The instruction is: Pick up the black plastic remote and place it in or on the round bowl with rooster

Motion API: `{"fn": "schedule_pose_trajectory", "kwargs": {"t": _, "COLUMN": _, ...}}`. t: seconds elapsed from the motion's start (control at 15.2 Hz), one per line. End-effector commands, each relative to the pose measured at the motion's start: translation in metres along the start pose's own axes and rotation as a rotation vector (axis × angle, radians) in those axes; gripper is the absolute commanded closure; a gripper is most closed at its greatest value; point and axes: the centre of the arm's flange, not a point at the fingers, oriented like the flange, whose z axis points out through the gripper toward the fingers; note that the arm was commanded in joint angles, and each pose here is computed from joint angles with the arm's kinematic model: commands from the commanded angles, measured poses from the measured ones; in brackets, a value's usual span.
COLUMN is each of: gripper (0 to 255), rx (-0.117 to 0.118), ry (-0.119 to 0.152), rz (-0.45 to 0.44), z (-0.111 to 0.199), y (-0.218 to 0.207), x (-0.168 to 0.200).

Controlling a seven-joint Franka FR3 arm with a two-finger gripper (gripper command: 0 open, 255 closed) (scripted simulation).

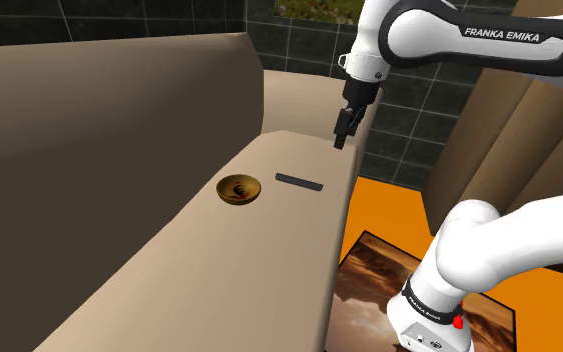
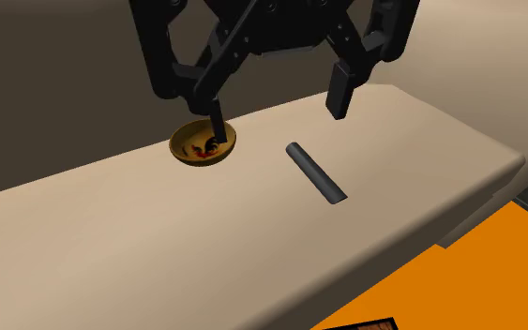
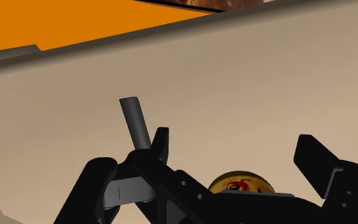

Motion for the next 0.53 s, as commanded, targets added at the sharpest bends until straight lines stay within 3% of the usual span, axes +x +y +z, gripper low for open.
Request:
{"fn": "schedule_pose_trajectory", "kwargs": {"t": 0.0, "gripper": 0, "rx": 0.000, "ry": 0.000, "rz": 0.000, "z": 0.000, "y": 0.000, "x": 0.000}}
{"fn": "schedule_pose_trajectory", "kwargs": {"t": 0.46, "gripper": 0, "rx": 0.030, "ry": -0.021, "rz": -0.040, "z": 0.070, "y": 0.051, "x": 0.042}}
